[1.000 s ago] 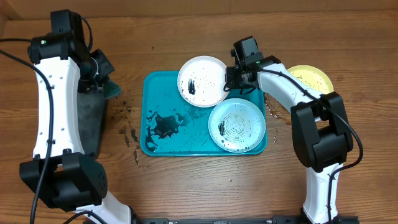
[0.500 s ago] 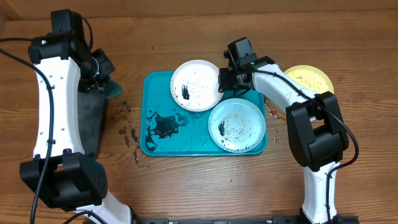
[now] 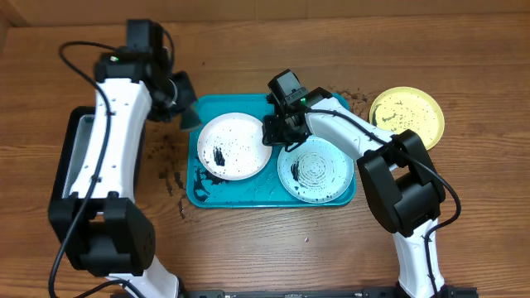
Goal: Clean dirty plates on tray and stack at the side
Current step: 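Bring the sponge in the left gripper down onto the white plate, then scrub the white plate with the sponge while the right gripper holds it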
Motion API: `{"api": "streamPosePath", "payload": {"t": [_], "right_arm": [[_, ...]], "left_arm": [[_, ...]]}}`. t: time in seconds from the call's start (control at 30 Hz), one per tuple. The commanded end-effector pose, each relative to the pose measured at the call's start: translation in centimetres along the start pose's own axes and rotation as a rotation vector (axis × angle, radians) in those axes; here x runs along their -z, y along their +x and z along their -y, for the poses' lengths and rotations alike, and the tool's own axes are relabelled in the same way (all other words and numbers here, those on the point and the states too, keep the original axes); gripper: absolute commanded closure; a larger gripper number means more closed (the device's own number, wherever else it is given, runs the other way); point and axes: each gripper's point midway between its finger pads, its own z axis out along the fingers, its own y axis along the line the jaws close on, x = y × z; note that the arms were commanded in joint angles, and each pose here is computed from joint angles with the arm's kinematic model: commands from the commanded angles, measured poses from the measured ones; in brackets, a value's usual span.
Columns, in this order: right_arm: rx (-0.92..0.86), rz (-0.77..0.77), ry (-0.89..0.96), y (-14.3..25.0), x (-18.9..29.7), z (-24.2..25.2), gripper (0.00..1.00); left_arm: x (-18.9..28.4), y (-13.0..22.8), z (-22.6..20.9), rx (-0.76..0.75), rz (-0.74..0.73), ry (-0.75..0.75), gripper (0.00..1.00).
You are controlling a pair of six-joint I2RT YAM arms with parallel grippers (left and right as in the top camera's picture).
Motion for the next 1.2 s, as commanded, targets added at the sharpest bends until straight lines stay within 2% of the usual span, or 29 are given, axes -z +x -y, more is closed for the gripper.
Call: {"api": "streamPosePath", "payload": {"t": [0.0, 0.17, 0.47, 0.63, 0.8, 0.97, 1.07, 1.17], "right_arm": [[-0.053, 0.062, 0.101, -1.1, 0.1, 0.8, 0.96], [-0.054, 0.089, 0.147, -0.8, -0.3, 0.1, 0.96], [-0.025, 0.083, 0.122, -0.1, -0.7, -1.6, 0.96], [-0.186, 0.098, 0.088, -0.4, -0.8, -2.1, 0.96], [-0.197, 0.115, 0.08, -0.8, -0.7, -2.2, 0.96], [-0.27, 0.136, 0.139, -0.8, -0.6, -1.0, 0.96], [-0.171, 0.127, 0.142, -0.8, -0.6, -1.0, 0.96], [-0.161, 0.122, 0.145, -0.7, -0.6, -1.0, 0.96]], "left_arm": [[-2.1, 2.4, 0.9, -0.036, -0.052, 0.012, 0.96], [-3.8, 4.3, 2.0, -0.081, -0.085, 0.018, 0.96], [-4.3, 4.3, 3.5, -0.12, -0.06, 0.029, 0.96], [-5.5, 5.6, 3.7, -0.113, -0.134, 0.047, 0.96], [-7.2, 6.4, 3.6, -0.11, -0.187, 0.037, 0.96], [-7.8, 6.0, 3.2, -0.113, -0.174, 0.013, 0.96], [-8.6, 5.0, 3.5, -0.118, -0.14, 0.022, 0.96], [-9.7, 4.7, 4.0, -0.118, -0.14, 0.044, 0.96]]}}
